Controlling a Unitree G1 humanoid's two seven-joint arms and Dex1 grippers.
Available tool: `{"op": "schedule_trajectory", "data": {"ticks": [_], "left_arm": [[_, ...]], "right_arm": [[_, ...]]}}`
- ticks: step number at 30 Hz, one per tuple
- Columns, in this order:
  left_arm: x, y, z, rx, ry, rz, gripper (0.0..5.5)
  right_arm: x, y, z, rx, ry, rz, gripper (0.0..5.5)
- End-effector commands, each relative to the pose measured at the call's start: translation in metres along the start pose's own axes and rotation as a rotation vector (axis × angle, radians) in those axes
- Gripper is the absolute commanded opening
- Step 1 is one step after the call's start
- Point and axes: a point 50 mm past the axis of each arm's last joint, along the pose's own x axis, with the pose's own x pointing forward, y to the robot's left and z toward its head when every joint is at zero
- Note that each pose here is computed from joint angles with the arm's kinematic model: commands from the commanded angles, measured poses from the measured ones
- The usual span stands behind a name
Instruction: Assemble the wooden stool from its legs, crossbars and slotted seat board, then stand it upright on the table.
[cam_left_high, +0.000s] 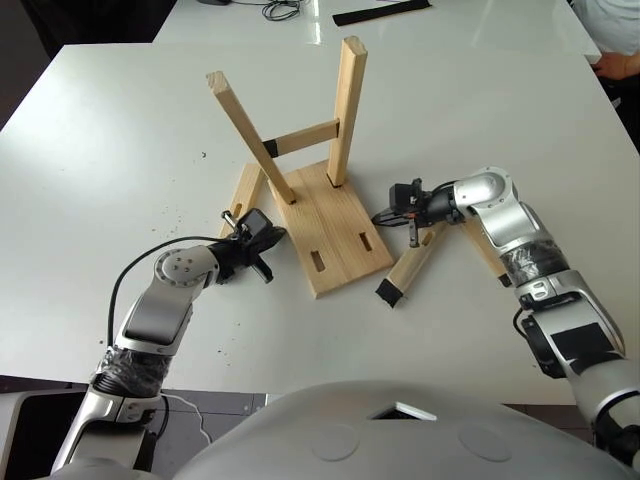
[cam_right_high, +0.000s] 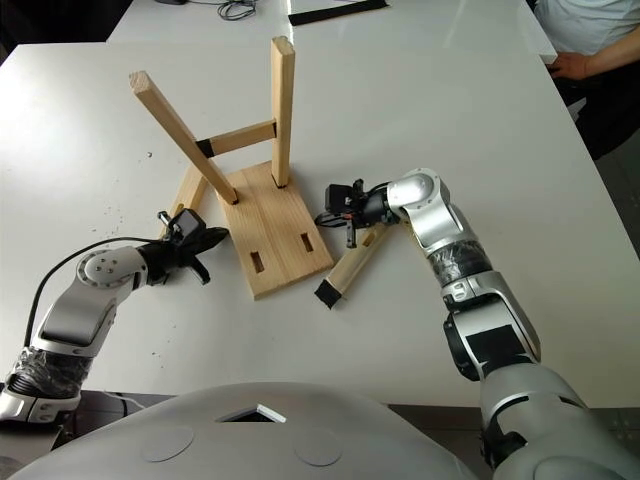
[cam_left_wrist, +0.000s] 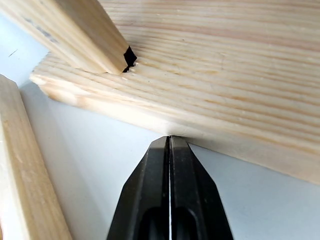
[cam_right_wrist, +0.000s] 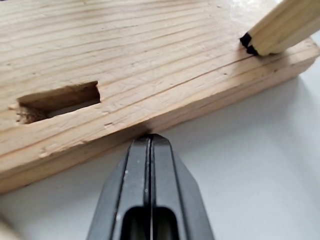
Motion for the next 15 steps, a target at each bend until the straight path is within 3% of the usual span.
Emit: {"op": "schedule_trajectory", "data": {"ticks": [1,15], "left_arm": [[0.008,-0.018,-0.006,-0.038,0.006,-0.064,0.00],[0.023,-0.020,0.010,-0.035,-0.066,-0.095,0.00]], "right_arm": [[0.012,0.026,0.008,0.025,-0.075,0.080,0.01],[0.013,0.038,0.004,0.128,-0.101,0.025,0.01]]}}
